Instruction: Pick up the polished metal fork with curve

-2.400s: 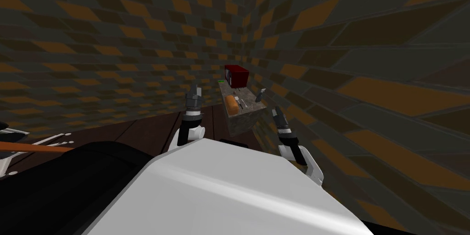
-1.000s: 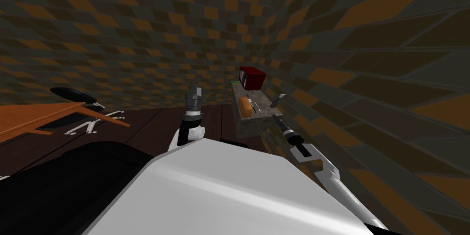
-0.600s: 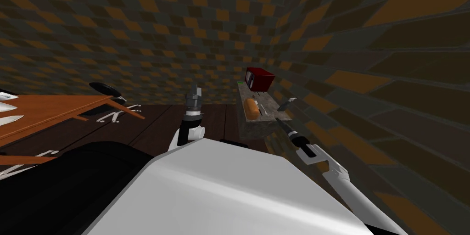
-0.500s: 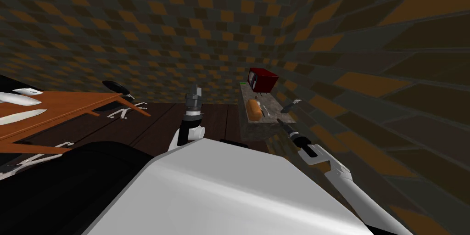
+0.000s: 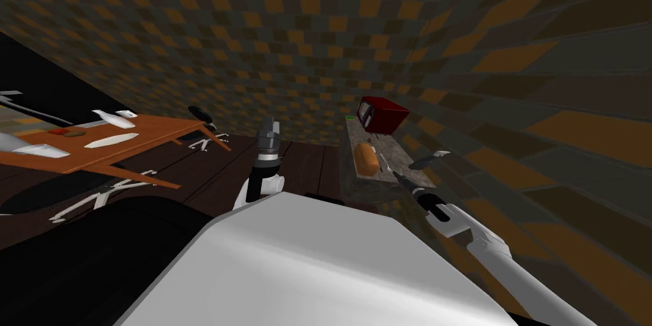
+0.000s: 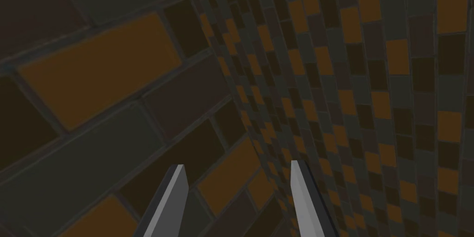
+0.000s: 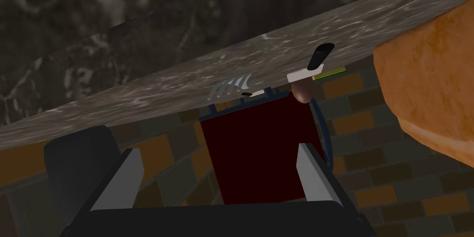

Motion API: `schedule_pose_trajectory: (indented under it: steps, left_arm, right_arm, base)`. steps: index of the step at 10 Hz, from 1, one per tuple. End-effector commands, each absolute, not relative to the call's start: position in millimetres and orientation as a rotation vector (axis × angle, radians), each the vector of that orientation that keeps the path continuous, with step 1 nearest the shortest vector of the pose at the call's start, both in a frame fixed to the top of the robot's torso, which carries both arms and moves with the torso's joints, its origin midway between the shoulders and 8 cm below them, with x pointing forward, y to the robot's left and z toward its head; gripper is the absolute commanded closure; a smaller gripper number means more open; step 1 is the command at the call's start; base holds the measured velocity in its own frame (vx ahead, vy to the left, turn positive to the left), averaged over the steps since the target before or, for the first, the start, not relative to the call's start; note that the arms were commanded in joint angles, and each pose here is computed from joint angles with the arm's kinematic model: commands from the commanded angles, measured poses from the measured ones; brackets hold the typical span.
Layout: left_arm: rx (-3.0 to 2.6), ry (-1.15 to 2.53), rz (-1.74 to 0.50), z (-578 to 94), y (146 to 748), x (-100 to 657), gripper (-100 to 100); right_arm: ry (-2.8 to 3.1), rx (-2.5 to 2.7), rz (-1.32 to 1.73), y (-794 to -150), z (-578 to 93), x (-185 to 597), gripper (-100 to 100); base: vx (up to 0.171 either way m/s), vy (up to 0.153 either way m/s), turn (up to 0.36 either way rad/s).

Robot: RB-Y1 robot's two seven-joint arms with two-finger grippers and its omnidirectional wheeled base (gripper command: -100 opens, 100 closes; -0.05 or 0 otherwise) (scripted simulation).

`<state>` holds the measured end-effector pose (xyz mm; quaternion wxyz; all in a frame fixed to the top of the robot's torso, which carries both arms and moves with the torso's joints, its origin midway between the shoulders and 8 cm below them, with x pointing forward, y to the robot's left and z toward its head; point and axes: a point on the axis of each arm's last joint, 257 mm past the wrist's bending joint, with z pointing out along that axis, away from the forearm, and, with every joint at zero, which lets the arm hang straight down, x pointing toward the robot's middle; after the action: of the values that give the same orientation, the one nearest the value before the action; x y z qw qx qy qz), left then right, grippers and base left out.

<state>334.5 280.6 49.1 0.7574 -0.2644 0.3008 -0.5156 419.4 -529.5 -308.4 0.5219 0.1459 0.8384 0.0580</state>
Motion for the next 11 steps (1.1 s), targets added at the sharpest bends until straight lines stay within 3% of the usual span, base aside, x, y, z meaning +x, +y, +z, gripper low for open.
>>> schedule_pose_trajectory:
  steps: [1, 6, 10, 11]
  left_arm:
    - [-0.576, 0.656, -1.124, 49.1, 280.6, 334.5, 0]
    - [-0.576, 0.656, -1.124, 49.1, 280.6, 334.5, 0]
    - [-0.576, 0.656, -1.124, 49.1, 280.6, 334.4, 0]
    - [-0.576, 0.656, -1.123, 49.1, 280.6, 334.4, 0]
  right_arm:
    - [2.025, 0.351, 0.092, -544.6, -310.9, 418.4, -100]
    - [2.141, 0.348, -0.195, -629.7, -333.2, 375.2, -100]
    - [2.167, 0.351, -0.237, -639.8, -340.9, 362.3, -100]
    - [2.168, 0.352, -0.238, -640.4, -341.1, 362.2, 0]
  base:
    - [0.049, 0.059, 0.064]
    - [0.039, 0.067, 0.279]
    - [0.03, 0.035, 0.072]
    - [0.0, 0.0, 0.0]
